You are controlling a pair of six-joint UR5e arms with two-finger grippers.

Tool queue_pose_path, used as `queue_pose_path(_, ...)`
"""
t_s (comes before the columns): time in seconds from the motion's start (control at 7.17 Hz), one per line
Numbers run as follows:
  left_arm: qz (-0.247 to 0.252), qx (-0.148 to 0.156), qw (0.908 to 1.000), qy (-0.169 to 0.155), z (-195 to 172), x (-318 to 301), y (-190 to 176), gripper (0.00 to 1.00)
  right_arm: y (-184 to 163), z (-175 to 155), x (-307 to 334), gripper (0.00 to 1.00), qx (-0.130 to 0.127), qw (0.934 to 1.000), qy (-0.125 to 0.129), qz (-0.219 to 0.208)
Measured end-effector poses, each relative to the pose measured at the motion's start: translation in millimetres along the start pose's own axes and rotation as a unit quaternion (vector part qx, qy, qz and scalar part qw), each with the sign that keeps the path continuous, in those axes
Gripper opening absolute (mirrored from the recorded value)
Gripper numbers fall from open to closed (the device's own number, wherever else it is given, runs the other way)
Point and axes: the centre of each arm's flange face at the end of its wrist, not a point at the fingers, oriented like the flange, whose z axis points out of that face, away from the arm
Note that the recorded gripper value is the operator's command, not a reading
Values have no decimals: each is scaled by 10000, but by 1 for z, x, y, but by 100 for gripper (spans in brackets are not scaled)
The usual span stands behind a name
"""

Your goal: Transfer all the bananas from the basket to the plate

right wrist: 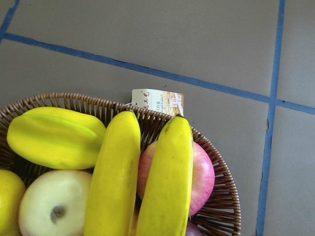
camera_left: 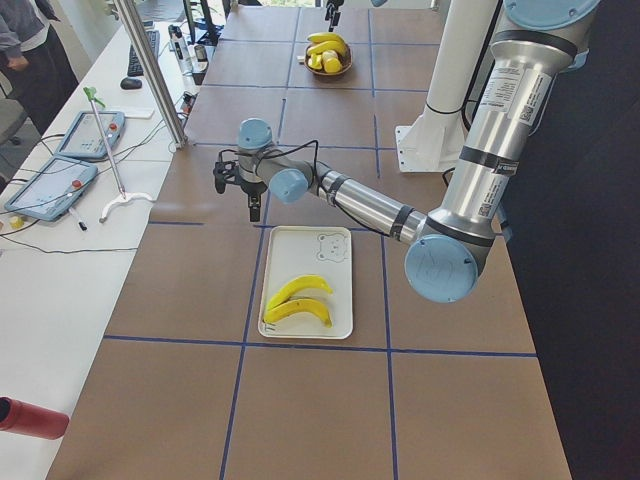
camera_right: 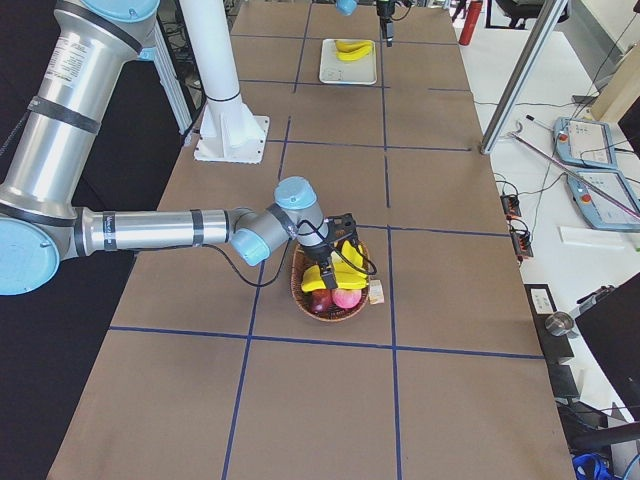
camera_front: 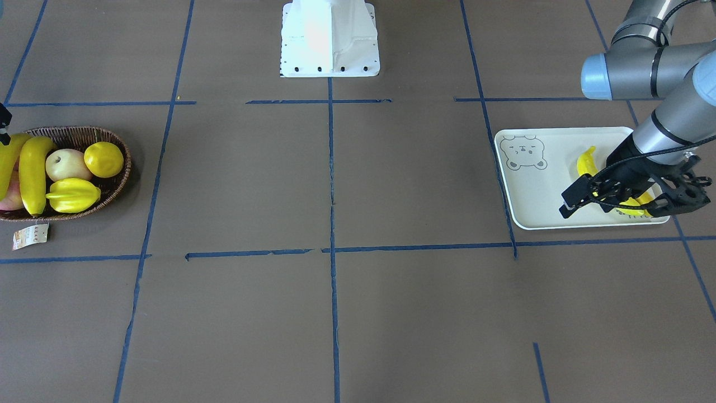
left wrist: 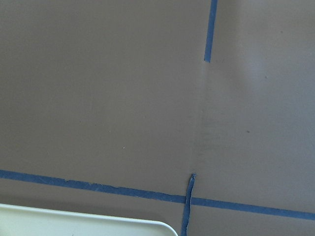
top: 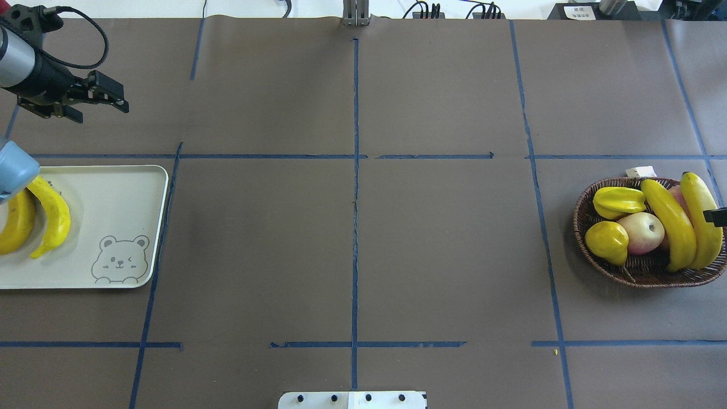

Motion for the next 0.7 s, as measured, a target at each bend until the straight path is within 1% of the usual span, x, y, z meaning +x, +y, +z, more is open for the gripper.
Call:
queue_pose_path(0.42,12,-3,10000,13,0,1,1,100,14,23,13,91,-252,9996,110,60)
queue_pose_path(0.7,17,-4,10000,17,0,2,1,100,13,34,6,91,-332,9994,76,-11)
